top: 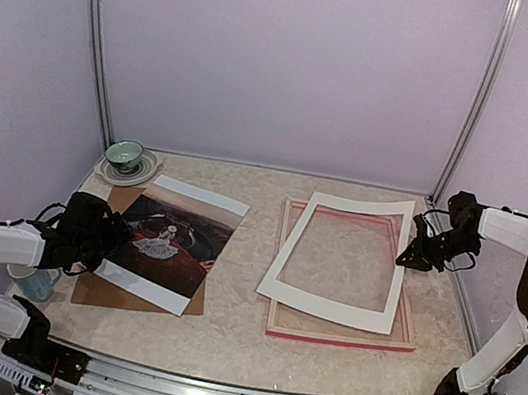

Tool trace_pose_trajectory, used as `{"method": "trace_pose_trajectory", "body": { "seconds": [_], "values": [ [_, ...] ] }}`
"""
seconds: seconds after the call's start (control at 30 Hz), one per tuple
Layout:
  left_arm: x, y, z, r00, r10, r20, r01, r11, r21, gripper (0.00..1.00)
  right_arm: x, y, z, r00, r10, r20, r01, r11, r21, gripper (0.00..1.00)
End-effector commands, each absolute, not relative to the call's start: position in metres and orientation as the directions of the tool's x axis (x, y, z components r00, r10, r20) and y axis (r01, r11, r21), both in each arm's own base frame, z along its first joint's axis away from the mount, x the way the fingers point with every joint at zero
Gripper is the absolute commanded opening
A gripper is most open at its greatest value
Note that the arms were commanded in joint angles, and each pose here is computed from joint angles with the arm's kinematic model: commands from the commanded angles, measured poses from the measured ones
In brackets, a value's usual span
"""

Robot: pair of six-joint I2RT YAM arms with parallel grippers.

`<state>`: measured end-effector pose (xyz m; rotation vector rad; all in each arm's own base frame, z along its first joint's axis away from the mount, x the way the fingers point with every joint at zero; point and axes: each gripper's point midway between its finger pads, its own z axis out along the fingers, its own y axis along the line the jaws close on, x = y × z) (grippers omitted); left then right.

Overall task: Put the photo into the frame
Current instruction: Place the mat board on the glass panel.

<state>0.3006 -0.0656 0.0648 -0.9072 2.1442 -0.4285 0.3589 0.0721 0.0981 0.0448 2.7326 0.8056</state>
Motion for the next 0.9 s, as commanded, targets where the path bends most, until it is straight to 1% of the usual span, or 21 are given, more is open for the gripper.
{"method": "trace_pose_trajectory", "body": {
  "seconds": [0.0,0.17,0.4,0.77,0.87],
  "values": [
    [0.302,-0.068,0.066,-0.471,-0.709,-0.524,-0.457,0.705,-0.543,0.99,0.358,0.055,0.083,-0.967,0.108,-0.230,-0.009,0.890,0.456,0.10],
    [0.302,-0.068,0.064,-0.473,-0.711,-0.521,-0.458,0.703,-0.544,0.99,0.354,0.035,0.069,-0.973,0.119,-0.198,0.044,0.937,0.347,0.10],
    [0.303,-0.071,0.063,-0.482,-0.710,-0.514,-0.453,0.704,-0.547,0.99,0.362,0.026,0.066,-0.973,0.120,-0.196,0.060,0.956,0.288,0.10],
    [0.301,-0.070,0.062,-0.481,-0.706,-0.519,-0.457,0.707,-0.539,0.99,0.368,0.054,0.059,-0.985,-0.053,-0.163,-0.085,0.978,0.193,0.10],
    [0.301,-0.071,0.062,-0.485,-0.704,-0.520,-0.456,0.710,-0.536,0.99,0.371,0.061,0.060,-0.983,-0.076,-0.168,-0.109,0.974,0.199,0.10]
  ]
}}
